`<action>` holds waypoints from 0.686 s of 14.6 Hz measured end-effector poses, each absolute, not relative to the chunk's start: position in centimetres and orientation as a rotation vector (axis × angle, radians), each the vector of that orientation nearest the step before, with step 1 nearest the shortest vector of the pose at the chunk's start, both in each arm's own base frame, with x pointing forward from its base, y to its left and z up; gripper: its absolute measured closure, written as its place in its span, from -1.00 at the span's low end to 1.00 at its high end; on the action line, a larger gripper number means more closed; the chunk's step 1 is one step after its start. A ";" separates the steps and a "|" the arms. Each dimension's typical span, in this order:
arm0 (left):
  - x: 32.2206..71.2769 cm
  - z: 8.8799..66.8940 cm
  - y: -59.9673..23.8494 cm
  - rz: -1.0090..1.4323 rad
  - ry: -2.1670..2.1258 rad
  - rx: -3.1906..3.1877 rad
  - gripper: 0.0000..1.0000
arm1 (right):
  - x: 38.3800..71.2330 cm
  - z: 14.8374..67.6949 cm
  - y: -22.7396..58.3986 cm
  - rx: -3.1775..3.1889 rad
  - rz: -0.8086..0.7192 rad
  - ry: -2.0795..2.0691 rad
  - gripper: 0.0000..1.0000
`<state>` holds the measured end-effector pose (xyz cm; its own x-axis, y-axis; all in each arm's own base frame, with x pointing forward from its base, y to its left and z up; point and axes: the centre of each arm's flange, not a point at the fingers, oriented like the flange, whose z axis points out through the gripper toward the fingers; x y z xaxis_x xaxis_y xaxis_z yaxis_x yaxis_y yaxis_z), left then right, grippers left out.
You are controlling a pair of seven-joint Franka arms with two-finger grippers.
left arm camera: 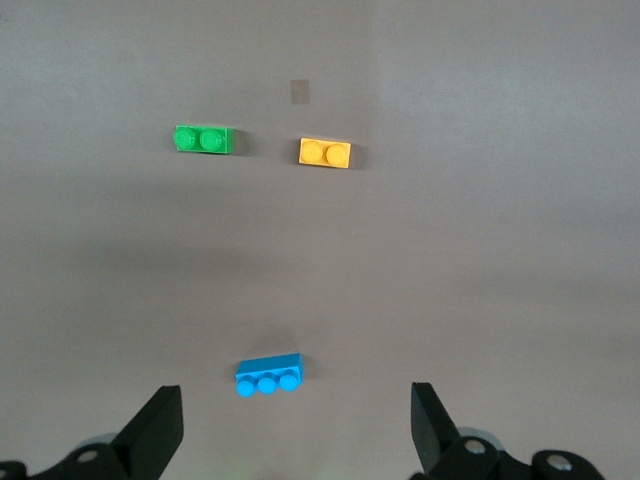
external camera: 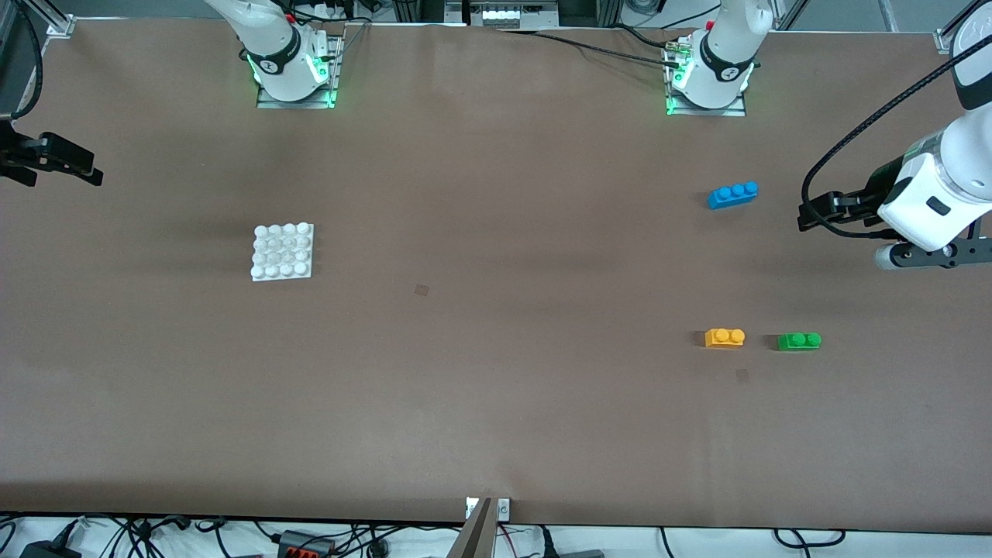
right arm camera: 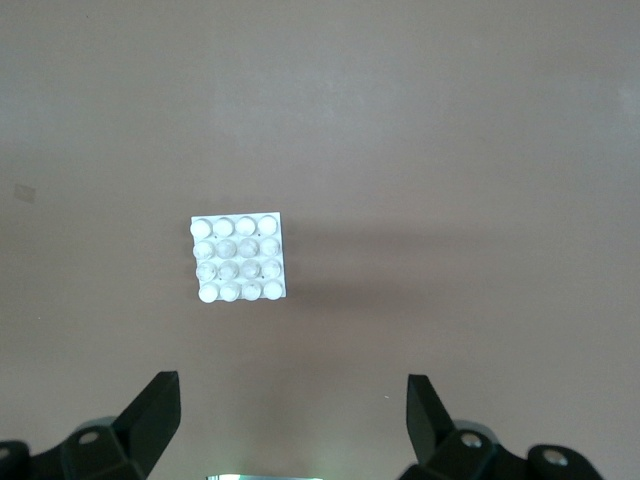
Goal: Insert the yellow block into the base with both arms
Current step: 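Move the right gripper toward the white base plate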
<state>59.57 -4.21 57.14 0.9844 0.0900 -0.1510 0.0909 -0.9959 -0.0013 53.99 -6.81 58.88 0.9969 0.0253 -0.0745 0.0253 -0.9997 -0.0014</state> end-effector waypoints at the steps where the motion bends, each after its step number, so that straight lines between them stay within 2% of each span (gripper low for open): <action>1: 59.6 57.1 -4.2 -0.237 0.142 3.124 -1.00 | 54.0 58.9 -6.7 -3.139 0.118 -0.042 -1.00; 10: 59.6 57.1 -4.2 -0.237 0.143 3.124 -1.00 | 53.9 58.9 -6.5 -3.137 0.135 -0.048 -1.00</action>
<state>59.57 -4.20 57.14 0.9844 0.0903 -0.1509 0.0912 -0.9958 -0.0014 53.87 -6.49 58.92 0.9958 0.0304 -0.0860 0.0302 -0.9995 -0.0030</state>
